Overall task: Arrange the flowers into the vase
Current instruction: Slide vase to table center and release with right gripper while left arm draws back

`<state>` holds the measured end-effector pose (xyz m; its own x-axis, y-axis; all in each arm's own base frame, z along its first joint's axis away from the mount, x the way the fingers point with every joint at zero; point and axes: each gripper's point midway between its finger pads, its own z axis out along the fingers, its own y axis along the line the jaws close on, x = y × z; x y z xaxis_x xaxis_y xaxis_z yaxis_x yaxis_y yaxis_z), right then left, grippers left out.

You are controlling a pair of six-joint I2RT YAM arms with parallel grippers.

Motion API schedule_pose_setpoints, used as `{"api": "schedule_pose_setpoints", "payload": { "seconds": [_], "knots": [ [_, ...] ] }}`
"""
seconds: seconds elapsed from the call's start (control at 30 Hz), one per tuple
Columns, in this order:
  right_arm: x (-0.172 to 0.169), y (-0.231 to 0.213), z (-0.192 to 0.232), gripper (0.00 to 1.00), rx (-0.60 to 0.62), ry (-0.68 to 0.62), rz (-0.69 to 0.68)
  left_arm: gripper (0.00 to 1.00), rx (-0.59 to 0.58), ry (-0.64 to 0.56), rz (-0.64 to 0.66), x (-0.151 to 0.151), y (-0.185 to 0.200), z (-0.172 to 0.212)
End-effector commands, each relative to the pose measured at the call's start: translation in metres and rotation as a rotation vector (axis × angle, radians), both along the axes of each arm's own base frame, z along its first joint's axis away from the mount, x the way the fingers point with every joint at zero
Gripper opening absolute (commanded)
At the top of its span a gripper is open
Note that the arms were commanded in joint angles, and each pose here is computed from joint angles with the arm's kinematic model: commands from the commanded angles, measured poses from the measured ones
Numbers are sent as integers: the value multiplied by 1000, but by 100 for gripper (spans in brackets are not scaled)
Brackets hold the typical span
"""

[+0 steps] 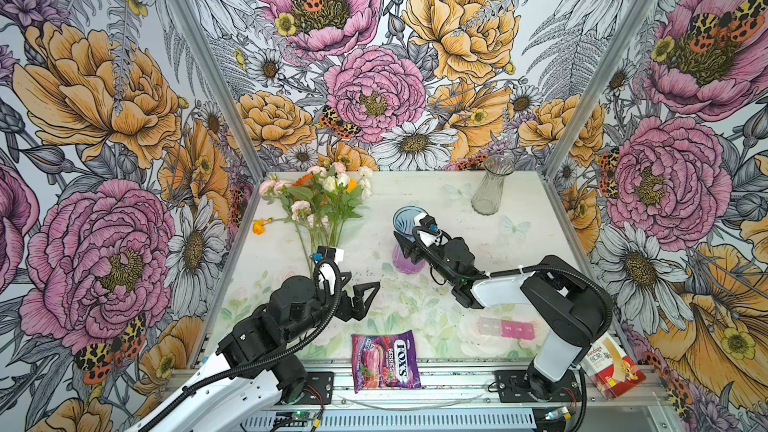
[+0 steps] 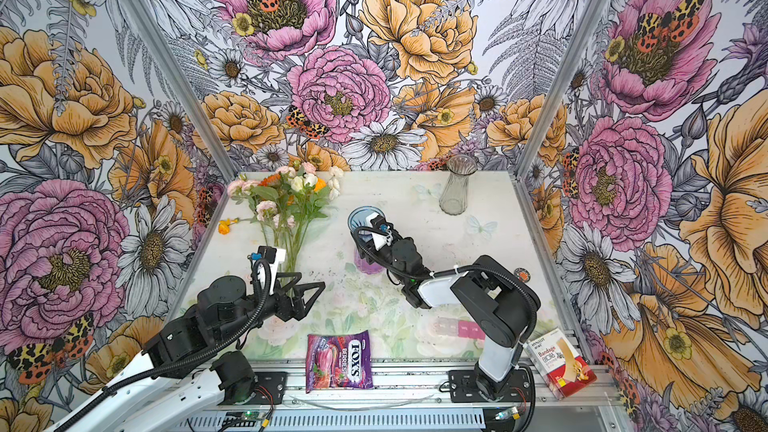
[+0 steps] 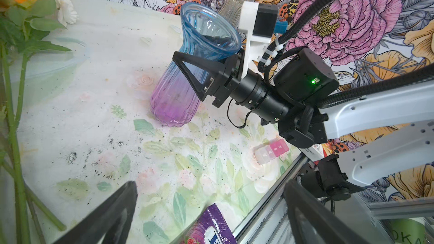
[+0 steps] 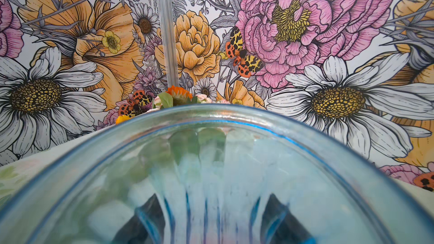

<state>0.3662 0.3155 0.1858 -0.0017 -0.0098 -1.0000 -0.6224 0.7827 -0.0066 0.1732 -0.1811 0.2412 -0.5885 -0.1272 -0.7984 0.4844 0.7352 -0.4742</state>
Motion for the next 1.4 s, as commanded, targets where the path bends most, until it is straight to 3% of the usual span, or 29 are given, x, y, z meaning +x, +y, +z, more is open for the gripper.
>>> {"api": "schedule_pose_setpoints", "payload": {
  "seconds": [0.0, 0.3, 0.47, 0.63, 0.9, 1.37],
  "knots": [
    [3, -4, 58, 55, 133, -175, -34, 99, 12, 28, -25, -3, -5, -1],
    [8, -5, 44, 57, 146, -131, -52, 99, 39, 19, -38, -1, -7, -2],
    [7, -10, 38, 81, 150, -115, -76, 99, 50, 19, -36, 0, -7, 0],
    [6, -11, 33, 93, 121, -95, -70, 99, 65, 5, -39, 2, -7, 6],
    [-2, -13, 20, 99, 59, -34, -48, 99, 88, 14, 9, 10, 0, 7],
    [-35, -40, -8, 99, -26, 131, -32, 99, 130, -4, -18, 20, -7, 17]
  ]
}}
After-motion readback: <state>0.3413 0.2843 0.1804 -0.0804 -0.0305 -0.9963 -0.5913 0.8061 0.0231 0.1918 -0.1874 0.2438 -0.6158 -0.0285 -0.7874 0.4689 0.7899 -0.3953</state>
